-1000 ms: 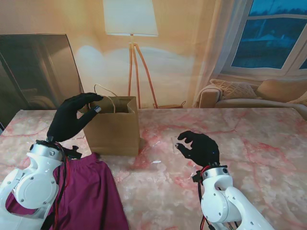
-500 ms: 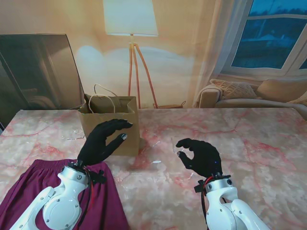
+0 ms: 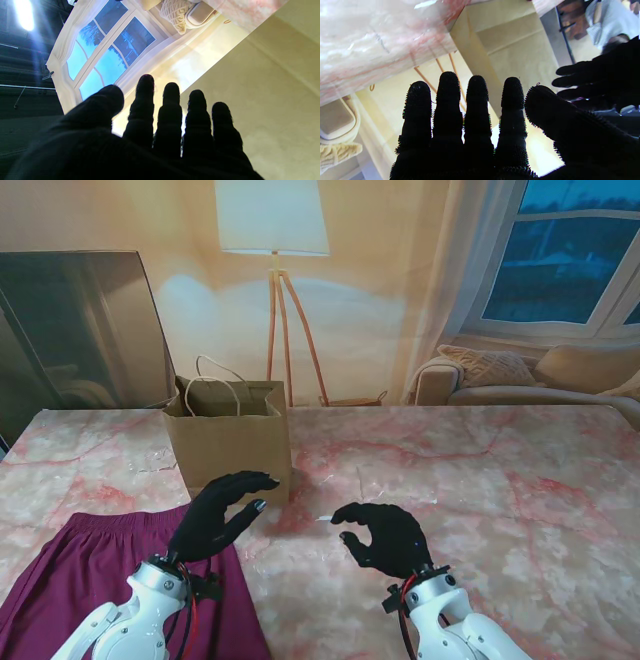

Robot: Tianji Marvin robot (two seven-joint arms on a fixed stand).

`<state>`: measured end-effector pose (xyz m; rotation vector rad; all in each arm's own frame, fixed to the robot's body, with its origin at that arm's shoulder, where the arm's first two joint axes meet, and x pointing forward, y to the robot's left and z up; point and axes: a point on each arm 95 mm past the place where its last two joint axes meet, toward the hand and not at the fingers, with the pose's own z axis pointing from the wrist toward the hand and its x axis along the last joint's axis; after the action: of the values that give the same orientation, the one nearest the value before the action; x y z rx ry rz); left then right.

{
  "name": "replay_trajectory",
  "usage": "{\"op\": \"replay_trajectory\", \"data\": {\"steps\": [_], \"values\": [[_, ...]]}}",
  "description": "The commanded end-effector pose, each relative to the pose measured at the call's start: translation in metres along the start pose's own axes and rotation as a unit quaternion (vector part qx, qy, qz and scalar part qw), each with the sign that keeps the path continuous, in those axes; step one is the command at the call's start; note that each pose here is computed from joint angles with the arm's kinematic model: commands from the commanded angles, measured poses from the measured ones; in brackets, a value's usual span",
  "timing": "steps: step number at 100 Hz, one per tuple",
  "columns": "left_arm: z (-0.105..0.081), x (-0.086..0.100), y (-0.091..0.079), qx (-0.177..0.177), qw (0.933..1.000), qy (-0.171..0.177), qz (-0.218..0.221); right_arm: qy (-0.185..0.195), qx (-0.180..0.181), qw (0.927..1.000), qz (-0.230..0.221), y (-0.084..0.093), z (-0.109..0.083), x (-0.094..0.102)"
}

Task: Fold the socks and the shorts into the kraft paper bag

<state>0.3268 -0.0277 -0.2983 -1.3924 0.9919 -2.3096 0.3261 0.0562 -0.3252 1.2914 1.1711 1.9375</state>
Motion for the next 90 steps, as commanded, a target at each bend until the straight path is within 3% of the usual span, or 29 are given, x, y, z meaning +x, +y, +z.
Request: {"op": "replay_trajectory", "data": {"steps": [1, 29, 62, 76, 90], "values": [[-0.009, -0.010, 0.008, -0.015, 0.9998, -0.014, -0.006, 0.008, 0.014, 0.9999, 0.002, -0.010, -0.005, 0.002], [-0.016, -0.023, 0.015, -0.028, 0.9992, -0.024, -0.012, 0.101, 0.048, 0.9937, 0.009, -0.036, -0.010, 0.018], [-0.016, -0.025, 0.017, -0.034, 0.9990, -0.024, -0.014, 0.217, 0.114, 0.9691, 0.028, -0.084, 0.007, 0.053], [-0.016, -0.025, 0.016, -0.029, 0.9991, -0.025, -0.017, 0.244, 0.141, 0.9590, 0.030, -0.102, 0.019, 0.064], [-0.017, -0.027, 0.015, -0.027, 0.9991, -0.029, -0.016, 0.254, 0.161, 0.9535, 0.023, -0.117, 0.032, 0.070]]}}
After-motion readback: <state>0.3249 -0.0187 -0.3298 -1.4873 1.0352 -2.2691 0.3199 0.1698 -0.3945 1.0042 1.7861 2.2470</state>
